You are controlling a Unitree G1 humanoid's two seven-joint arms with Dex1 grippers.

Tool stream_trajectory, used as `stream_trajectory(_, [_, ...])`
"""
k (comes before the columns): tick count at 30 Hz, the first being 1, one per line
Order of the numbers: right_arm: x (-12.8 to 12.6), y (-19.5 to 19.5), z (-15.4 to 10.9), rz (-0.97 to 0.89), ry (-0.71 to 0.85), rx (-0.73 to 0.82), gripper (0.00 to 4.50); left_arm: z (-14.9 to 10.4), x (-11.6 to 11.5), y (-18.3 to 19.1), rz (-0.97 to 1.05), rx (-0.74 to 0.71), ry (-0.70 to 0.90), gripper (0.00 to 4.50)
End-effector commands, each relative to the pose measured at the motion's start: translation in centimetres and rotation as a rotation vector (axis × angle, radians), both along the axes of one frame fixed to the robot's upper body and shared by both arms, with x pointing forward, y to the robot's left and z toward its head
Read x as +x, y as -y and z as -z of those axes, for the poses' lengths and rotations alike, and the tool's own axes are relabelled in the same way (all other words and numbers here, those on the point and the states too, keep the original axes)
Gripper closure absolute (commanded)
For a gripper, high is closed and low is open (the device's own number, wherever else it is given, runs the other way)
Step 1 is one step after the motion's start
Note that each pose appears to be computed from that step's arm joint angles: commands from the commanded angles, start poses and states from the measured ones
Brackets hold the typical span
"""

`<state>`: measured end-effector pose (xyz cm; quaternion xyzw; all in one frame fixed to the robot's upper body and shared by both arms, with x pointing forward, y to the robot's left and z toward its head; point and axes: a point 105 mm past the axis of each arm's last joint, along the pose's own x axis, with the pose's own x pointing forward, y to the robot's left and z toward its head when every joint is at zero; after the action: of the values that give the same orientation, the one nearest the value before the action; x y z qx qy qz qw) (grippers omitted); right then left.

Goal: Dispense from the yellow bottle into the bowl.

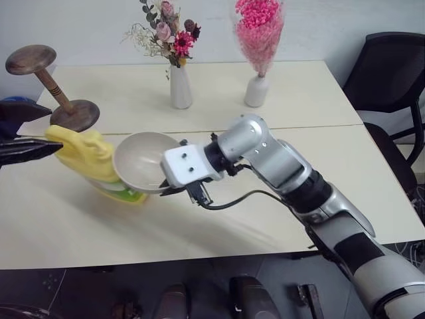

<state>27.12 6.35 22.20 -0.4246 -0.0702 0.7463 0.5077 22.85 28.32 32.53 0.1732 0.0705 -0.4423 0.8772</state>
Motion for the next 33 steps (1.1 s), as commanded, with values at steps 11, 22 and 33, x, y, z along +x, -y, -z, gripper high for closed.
stream_trajectory(11, [0.0,-1.9,-1.4,-0.099,0.071,-0.093,4.5,1.2,2.2,1.5,0.046,0.02,0.08,3.31])
stream_trajectory(22, [-2.4,0.0,-0.7,-0.294,0.078,-0.195,4.5,1.3,2.1,0.9,0.026,0.04,0.099,4.21])
stream_trajectory(33, [-4.3,-0.9,-2.4,-0.467,0.147,-0.159,4.5,1.6,2.1,1.2,0.029,0.045,0.099,4.21])
